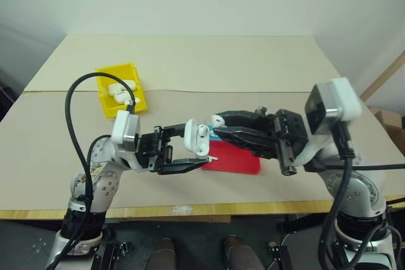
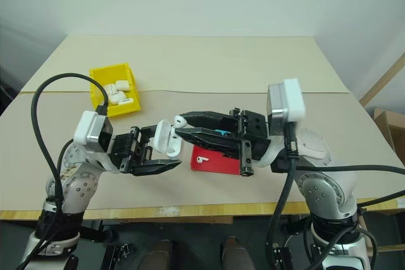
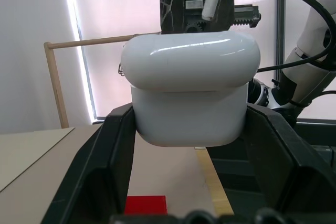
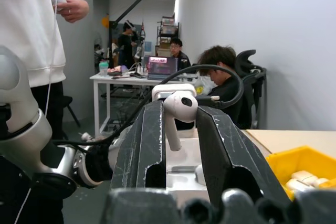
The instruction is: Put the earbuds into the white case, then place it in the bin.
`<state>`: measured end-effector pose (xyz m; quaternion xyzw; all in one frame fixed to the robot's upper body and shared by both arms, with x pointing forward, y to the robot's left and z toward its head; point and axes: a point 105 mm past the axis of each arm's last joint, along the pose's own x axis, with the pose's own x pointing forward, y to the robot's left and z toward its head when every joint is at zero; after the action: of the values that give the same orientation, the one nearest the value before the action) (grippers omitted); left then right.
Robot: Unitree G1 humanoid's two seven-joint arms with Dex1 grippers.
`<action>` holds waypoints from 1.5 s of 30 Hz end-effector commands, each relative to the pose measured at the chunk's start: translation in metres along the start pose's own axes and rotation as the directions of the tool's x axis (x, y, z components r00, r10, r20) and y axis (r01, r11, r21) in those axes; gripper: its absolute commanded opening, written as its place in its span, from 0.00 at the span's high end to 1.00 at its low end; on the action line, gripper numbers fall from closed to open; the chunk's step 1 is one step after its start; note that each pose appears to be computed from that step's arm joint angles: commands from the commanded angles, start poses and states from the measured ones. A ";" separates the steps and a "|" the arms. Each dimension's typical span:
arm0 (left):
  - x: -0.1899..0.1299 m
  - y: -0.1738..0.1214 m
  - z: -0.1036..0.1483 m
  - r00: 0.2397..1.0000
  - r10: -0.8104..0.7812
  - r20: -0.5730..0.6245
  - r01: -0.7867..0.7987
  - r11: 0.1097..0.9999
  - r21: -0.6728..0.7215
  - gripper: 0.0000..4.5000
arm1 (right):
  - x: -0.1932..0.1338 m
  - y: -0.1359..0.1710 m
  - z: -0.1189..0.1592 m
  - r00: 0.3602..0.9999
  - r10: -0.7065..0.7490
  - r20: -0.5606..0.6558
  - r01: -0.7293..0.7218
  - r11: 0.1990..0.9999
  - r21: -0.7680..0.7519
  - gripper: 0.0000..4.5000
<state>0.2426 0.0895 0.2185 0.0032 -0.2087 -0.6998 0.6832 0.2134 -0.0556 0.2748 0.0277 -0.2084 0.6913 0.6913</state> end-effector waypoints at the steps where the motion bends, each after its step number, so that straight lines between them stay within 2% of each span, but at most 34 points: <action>1: 0.004 -0.002 0.009 1.000 -0.017 0.016 0.016 0.998 0.053 0.37 | 0.002 0.002 -0.001 1.000 0.011 -0.016 -0.011 1.000 -0.014 0.84; 5: 0.006 -0.001 0.014 1.000 -0.021 0.019 0.020 0.998 0.058 0.37 | 0.004 0.002 -0.005 1.000 0.010 -0.021 -0.010 1.000 -0.011 0.84; 9: -0.001 -0.003 0.001 1.000 -0.015 0.016 0.014 0.999 0.049 0.37 | 0.005 0.001 -0.009 1.000 0.006 -0.031 -0.006 1.000 -0.001 0.84; 16: -0.008 -0.005 -0.003 1.000 -0.017 0.017 0.016 0.998 0.055 0.37 | 0.005 0.001 -0.015 0.999 0.005 -0.044 -0.005 1.000 0.010 0.84; 21: -0.020 -0.002 -0.017 1.000 -0.003 0.013 0.002 0.999 0.054 0.37 | 0.005 0.003 -0.017 0.999 0.011 -0.046 -0.010 1.000 0.028 0.84; 35: -0.002 0.009 0.003 1.000 0.006 0.013 -0.008 0.994 0.105 0.37 | 0.005 0.000 -0.014 1.000 0.002 -0.026 -0.001 1.000 0.031 0.84; 45: 0.004 0.010 0.008 1.000 -0.013 0.020 0.011 0.995 0.097 0.37 | 0.006 -0.001 -0.017 0.999 0.005 -0.035 -0.004 1.000 0.022 0.84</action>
<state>0.2548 0.0904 0.2180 0.0219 -0.2278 -0.6875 0.6892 0.2223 -0.0444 0.2548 0.0305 -0.1693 0.6933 0.6999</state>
